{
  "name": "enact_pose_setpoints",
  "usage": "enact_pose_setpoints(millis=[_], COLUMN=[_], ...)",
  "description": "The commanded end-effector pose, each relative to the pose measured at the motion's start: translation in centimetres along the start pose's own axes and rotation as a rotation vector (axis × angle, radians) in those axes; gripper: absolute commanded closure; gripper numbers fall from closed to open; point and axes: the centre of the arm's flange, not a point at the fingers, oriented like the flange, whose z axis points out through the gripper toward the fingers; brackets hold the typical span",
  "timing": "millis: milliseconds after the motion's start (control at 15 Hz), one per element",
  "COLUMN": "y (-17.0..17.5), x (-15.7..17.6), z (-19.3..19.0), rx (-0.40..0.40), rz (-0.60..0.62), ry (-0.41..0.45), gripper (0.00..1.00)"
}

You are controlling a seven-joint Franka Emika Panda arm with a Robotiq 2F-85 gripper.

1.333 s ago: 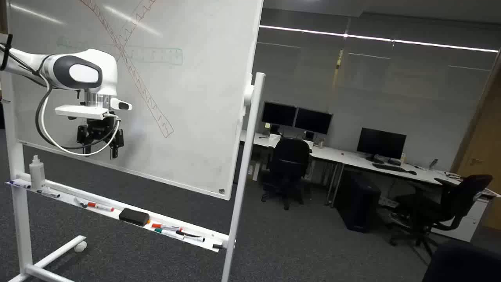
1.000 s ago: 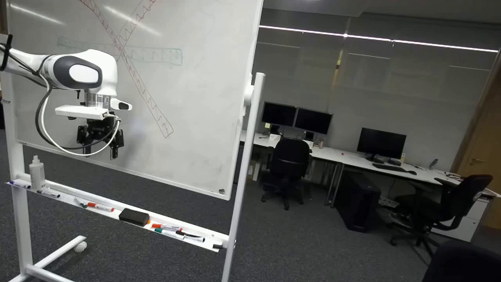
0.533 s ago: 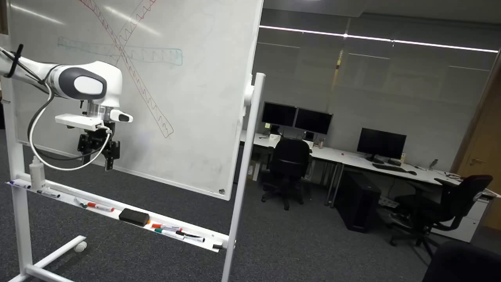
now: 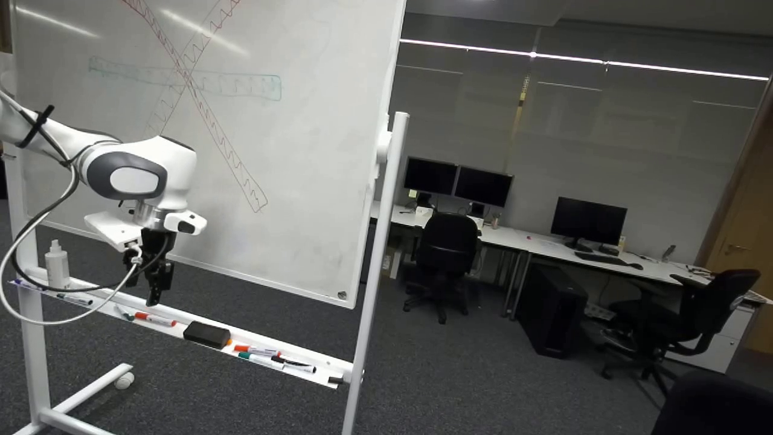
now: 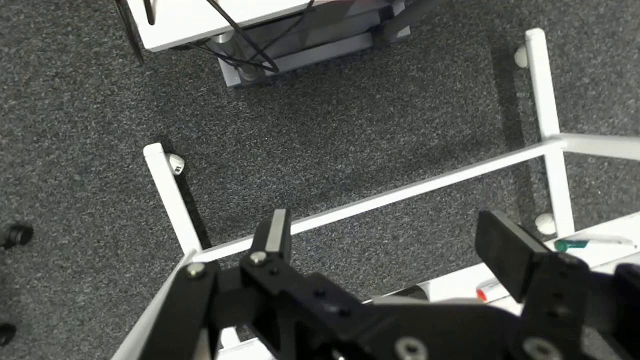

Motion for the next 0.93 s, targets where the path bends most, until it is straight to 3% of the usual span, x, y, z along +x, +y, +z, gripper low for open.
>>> enact_pose_setpoints(millis=[0, 333, 533, 733, 800, 867], y=[0.3, -0.6, -0.4, 0.3, -0.2, -0.2], x=[-1.3, -1.1, -0.7, -0.1, -0.5, -0.5], z=[4.4, 9.6, 10.4, 10.3, 9.5, 9.6], rx=[0.019, 0.042, 0.136, 0.215, 0.171, 0.176], rz=[0.13, 0.187, 0.239, 0.278, 0.274, 0.275], ry=[0.093, 0.246, 0.32, 0.336, 0.311, 0.31], gripper=[0.0, 0.0, 0.0, 0.0, 0.0, 0.0])
